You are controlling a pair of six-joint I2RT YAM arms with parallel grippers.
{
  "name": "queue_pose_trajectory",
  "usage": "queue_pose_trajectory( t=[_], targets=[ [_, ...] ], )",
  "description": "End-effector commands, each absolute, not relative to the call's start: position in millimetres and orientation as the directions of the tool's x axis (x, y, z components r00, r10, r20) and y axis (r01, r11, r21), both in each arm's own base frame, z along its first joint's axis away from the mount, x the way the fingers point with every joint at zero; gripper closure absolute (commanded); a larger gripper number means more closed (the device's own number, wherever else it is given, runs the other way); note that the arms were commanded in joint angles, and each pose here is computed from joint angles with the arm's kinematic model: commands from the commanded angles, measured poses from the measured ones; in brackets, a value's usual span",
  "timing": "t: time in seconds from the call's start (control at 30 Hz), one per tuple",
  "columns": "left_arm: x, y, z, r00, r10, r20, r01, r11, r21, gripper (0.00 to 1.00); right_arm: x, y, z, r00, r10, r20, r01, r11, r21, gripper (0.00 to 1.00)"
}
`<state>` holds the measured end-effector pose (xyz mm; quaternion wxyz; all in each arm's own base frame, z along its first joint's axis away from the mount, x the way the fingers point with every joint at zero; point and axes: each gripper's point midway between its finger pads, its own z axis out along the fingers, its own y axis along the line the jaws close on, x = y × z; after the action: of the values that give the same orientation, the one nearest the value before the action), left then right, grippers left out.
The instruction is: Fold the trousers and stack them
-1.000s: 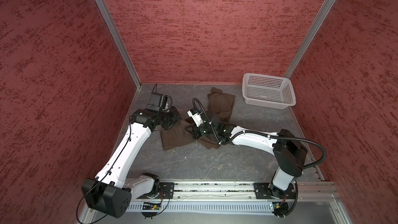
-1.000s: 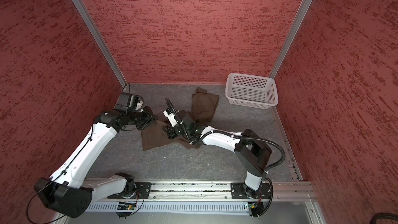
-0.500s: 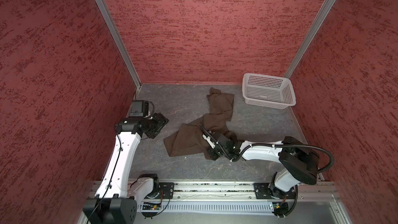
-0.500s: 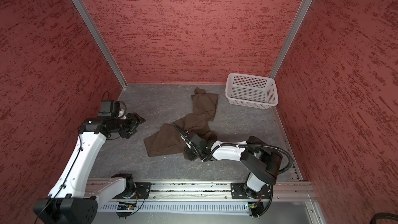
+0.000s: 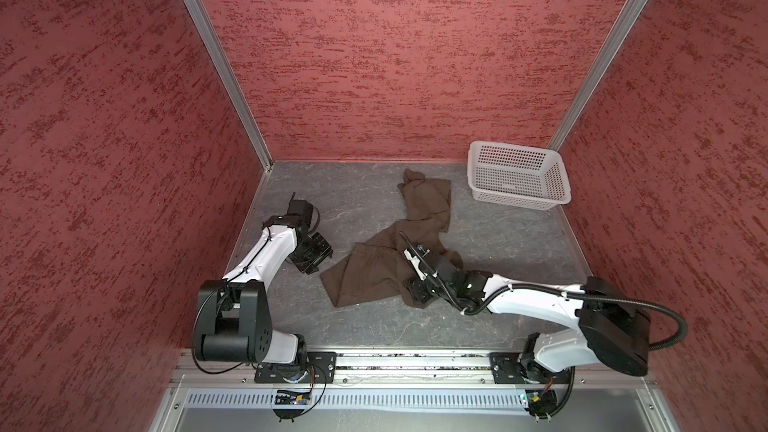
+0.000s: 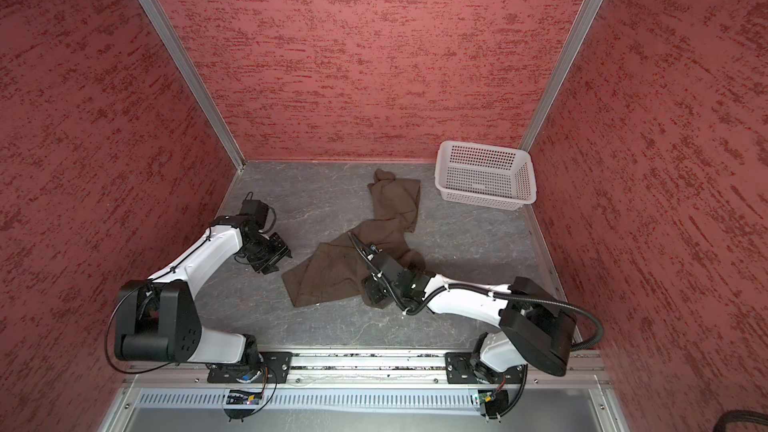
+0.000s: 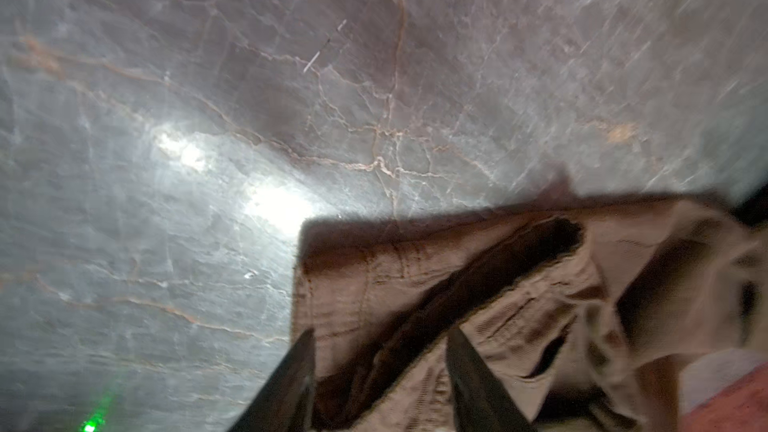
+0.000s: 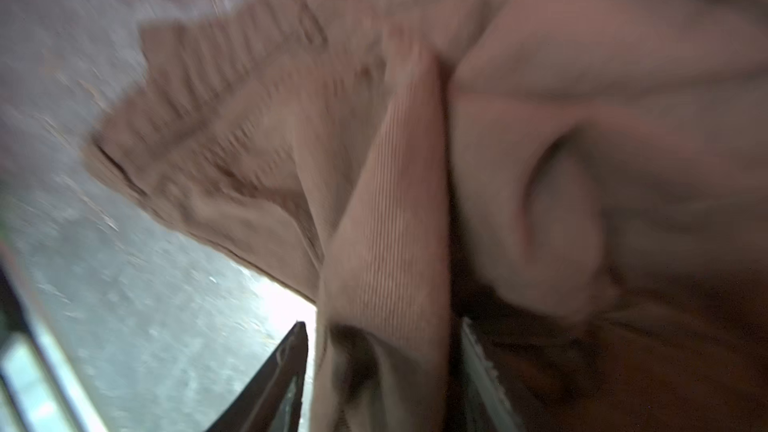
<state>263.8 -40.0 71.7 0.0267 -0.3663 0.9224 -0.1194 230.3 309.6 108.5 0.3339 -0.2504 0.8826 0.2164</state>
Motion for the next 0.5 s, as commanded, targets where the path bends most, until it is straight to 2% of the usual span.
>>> queue_pose_trajectory(
  t=[0.0,0.07,0.17,0.3,0.4,0.47],
  targets=[
    [264.1,-37.4,57.3,-0.738,-0.674,0.033,-0.663,0.716,-0.221,0.63,263.0,316.2,180.5,-0.570,-0.214,-0.793,-0.606,0.761,0.230,0.39],
    [259.6,-37.3,47.6,-0.737,-0.674,0.052,-0.668,0.715,-0.204,0.63,278.1,324.8,206.1,-0.543,-0.189,-0.818,-0.638,0.727,0.255,0.40],
    [255.1,-38.3,36.9,-0.736,-0.673,0.071,-0.672,0.714,-0.196,0.60,293.5,349.1,213.0,-0.530,-0.216,-0.820,-0.701,0.655,0.281,0.40],
    [245.2,-34.5,28.9,-0.742,-0.666,0.080,-0.668,0.725,-0.168,0.56,318.2,390.0,183.5,-0.645,-0.267,-0.716,-0.695,0.594,0.405,0.42],
    [236.8,-29.8,24.0,-0.737,-0.670,0.082,-0.674,0.723,-0.149,0.54,326.6,420.4,151.0,-0.730,-0.303,-0.613,-0.663,0.533,0.526,0.47],
    [233.7,-30.2,20.8,-0.733,-0.675,0.090,-0.679,0.716,-0.160,0.52,332.5,433.0,131.2,-0.752,-0.305,-0.584,-0.647,0.514,0.564,0.53]
  ],
)
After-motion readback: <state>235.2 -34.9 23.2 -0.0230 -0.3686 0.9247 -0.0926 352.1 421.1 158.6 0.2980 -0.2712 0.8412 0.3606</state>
